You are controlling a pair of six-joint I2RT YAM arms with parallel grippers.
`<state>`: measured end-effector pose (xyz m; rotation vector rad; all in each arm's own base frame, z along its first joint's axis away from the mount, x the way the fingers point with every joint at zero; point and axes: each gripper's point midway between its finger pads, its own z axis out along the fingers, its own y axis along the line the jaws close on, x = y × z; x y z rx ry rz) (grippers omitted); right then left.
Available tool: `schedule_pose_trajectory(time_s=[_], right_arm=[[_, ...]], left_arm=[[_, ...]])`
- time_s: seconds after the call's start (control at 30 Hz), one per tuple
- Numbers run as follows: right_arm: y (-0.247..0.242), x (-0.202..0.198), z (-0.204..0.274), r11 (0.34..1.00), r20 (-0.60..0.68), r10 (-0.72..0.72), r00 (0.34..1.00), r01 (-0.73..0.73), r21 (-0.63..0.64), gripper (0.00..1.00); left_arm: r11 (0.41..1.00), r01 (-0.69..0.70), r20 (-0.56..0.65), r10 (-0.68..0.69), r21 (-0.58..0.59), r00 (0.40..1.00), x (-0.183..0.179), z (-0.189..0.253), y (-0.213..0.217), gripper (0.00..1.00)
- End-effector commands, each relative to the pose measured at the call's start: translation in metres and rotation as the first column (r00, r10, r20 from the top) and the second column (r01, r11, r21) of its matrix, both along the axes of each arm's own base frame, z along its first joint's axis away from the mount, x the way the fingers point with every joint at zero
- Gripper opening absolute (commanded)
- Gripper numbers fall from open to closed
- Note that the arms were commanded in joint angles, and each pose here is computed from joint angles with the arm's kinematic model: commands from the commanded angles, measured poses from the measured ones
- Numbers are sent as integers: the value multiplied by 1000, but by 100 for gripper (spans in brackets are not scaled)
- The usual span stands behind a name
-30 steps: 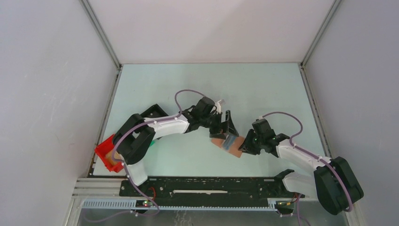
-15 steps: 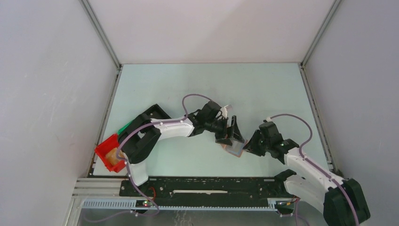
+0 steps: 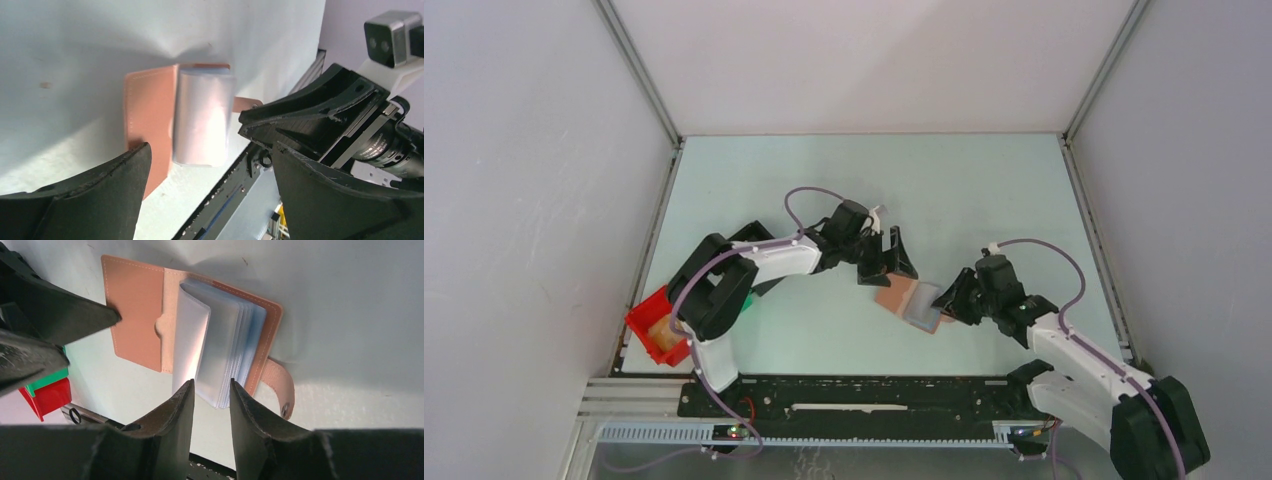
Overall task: Take the credit cards out of the card holder
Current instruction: Open the card holder at the center of the board.
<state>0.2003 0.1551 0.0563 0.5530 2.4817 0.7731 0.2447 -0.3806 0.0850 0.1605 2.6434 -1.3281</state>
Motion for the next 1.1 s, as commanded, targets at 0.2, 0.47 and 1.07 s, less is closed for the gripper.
schedule_pose_trajectory(time_s=[0.2, 0.47, 1.07], right_arm=[[19, 16, -1, 997, 15, 36, 999, -37, 64, 40], [28, 21, -5, 994, -5, 87, 996, -86, 65, 39], [52, 24, 15, 977, 58, 195, 979, -200, 80, 36]], left_arm=[[995, 9, -32, -6, 104, 999, -11, -49, 27, 94], [988, 19, -92, -5, 151, 996, -40, -75, 51, 94], [993, 60, -112, -49, 98, 992, -81, -57, 56, 94]])
